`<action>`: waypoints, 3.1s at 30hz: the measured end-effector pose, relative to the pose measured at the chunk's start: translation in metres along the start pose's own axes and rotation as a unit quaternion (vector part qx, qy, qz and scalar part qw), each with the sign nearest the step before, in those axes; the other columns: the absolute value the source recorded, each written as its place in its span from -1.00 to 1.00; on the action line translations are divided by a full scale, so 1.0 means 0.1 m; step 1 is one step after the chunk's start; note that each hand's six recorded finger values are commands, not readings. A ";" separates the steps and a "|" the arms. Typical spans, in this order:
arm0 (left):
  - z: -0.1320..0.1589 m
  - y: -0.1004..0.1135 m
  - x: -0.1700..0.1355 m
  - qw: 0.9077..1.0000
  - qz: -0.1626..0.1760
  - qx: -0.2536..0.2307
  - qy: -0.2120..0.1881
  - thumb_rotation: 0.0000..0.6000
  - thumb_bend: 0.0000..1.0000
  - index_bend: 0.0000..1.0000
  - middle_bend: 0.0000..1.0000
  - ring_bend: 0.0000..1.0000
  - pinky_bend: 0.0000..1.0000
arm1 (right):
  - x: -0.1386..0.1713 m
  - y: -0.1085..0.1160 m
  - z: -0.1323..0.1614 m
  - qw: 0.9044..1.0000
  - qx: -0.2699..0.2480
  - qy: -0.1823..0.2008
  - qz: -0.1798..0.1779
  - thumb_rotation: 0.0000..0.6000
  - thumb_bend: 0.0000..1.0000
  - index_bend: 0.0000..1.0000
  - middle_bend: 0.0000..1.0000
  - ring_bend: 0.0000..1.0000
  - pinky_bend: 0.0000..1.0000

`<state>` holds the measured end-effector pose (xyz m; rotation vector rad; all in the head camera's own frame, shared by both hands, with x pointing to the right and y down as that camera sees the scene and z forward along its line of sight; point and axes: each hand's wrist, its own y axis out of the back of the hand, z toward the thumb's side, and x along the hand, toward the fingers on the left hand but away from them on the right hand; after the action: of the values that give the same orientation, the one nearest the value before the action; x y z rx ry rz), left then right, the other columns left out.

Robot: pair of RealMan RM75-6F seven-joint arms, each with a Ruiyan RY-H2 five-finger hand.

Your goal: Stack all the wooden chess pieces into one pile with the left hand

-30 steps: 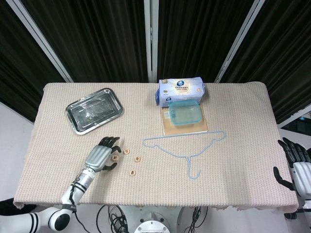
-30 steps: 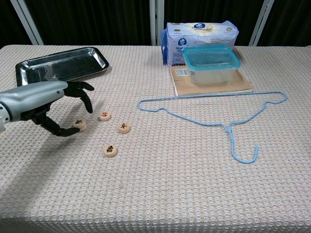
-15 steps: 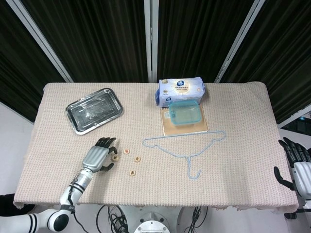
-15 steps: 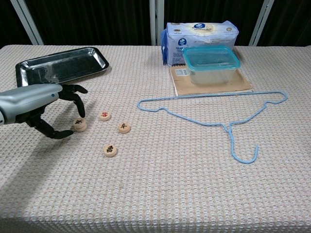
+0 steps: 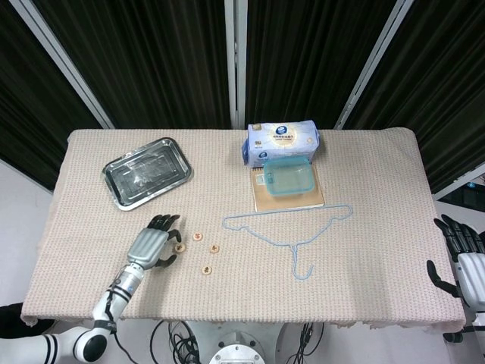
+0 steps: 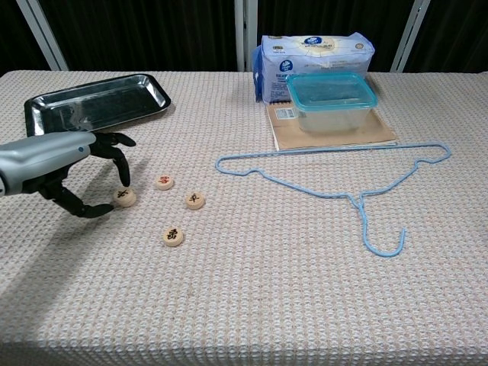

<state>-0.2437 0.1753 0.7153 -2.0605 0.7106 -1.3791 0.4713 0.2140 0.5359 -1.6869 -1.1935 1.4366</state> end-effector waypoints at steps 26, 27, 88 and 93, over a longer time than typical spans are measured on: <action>0.01 0.02 0.07 1.000 0.005 0.005 0.001 1.00 -0.43 -0.32 -0.92 -1.00 -1.00 | 0.00 0.00 -0.01 1.000 -0.001 -0.001 0.000 1.00 -0.19 -1.00 -1.00 -1.00 -1.00; 0.00 0.02 0.07 1.000 0.005 0.004 0.002 1.00 -0.43 -0.32 -0.92 -1.00 -1.00 | 0.00 0.01 -0.01 1.000 -0.001 0.000 0.000 1.00 -0.19 -1.00 -1.00 -1.00 -1.00; 0.55 0.02 0.59 0.997 -0.004 0.068 0.028 1.00 -0.43 -0.07 -0.86 -1.00 -1.00 | -0.01 0.05 -0.06 1.000 -0.010 -0.002 -0.002 1.00 -0.19 -1.00 -1.00 -1.00 -1.00; 0.55 0.02 0.59 0.998 -0.005 0.064 0.029 1.00 -0.43 -0.04 -0.85 -1.00 -1.00 | -0.01 0.05 -0.06 1.000 -0.009 -0.002 -0.001 1.00 -0.19 -1.00 -1.00 -1.00 -1.00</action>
<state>-0.1729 0.1419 0.7345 -1.9352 0.6198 -1.4556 0.4778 0.2118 0.5336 -1.6962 -1.2136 1.4333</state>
